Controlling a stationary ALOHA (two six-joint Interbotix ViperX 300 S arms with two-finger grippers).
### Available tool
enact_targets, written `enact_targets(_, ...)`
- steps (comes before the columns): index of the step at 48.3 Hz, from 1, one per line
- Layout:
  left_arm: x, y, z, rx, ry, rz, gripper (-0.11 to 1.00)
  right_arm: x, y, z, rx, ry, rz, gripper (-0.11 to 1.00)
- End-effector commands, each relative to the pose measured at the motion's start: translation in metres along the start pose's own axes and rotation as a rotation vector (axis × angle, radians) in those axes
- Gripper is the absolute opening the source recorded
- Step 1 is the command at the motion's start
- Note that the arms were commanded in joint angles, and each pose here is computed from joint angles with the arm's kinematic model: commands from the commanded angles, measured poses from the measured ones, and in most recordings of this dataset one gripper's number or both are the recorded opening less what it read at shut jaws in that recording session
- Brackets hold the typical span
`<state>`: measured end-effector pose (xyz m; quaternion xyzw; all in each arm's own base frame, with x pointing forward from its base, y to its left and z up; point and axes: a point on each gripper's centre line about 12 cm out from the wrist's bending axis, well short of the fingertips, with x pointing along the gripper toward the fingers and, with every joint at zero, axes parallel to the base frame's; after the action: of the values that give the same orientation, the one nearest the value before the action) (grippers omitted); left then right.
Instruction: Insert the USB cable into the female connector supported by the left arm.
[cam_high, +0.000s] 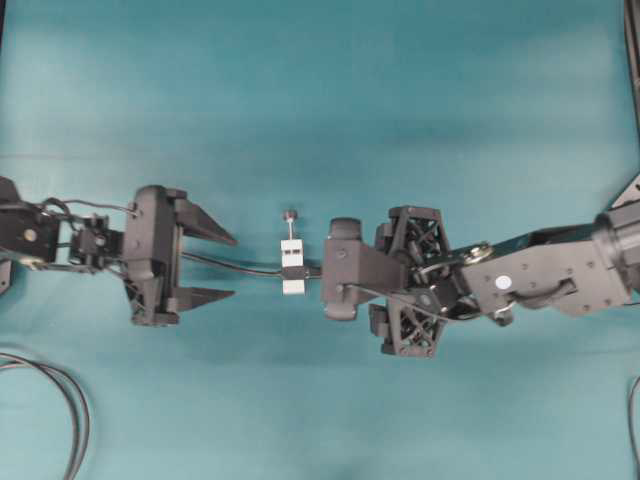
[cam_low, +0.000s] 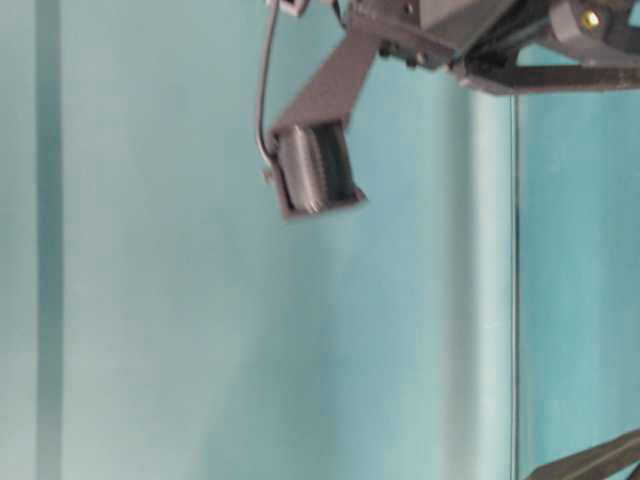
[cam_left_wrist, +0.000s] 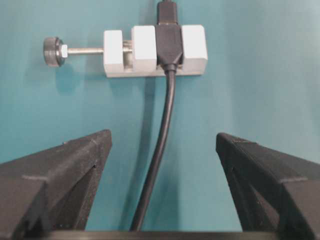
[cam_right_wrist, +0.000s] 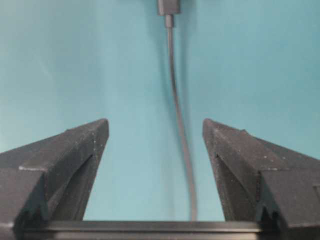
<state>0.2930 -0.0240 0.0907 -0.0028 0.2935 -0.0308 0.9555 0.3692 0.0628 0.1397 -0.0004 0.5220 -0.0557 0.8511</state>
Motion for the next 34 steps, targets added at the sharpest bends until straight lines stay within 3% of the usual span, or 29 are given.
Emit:
enact_targets(1, -0.01, -0.001, 0.013, -0.014, -0.044, -0.004, 0.94, -0.016, 0.001, 0.008, 0.027, -0.089, 0.045, 0.79)
enact_targets(14, -0.031, 0.0, 0.022, -0.029, -0.1, 0.002, 0.94, -0.025, -0.026, 0.004, 0.222, -0.222, 0.123, 0.79)
enact_targets(24, -0.044, 0.002, 0.033, -0.044, -0.157, 0.007, 0.94, -0.036, -0.048, 0.011, 0.266, -0.316, 0.135, 0.79)
enact_targets(34, -0.066, 0.011, 0.04, -0.067, -0.218, 0.037, 0.94, -0.073, -0.079, 0.01, 0.332, -0.455, 0.137, 0.79)
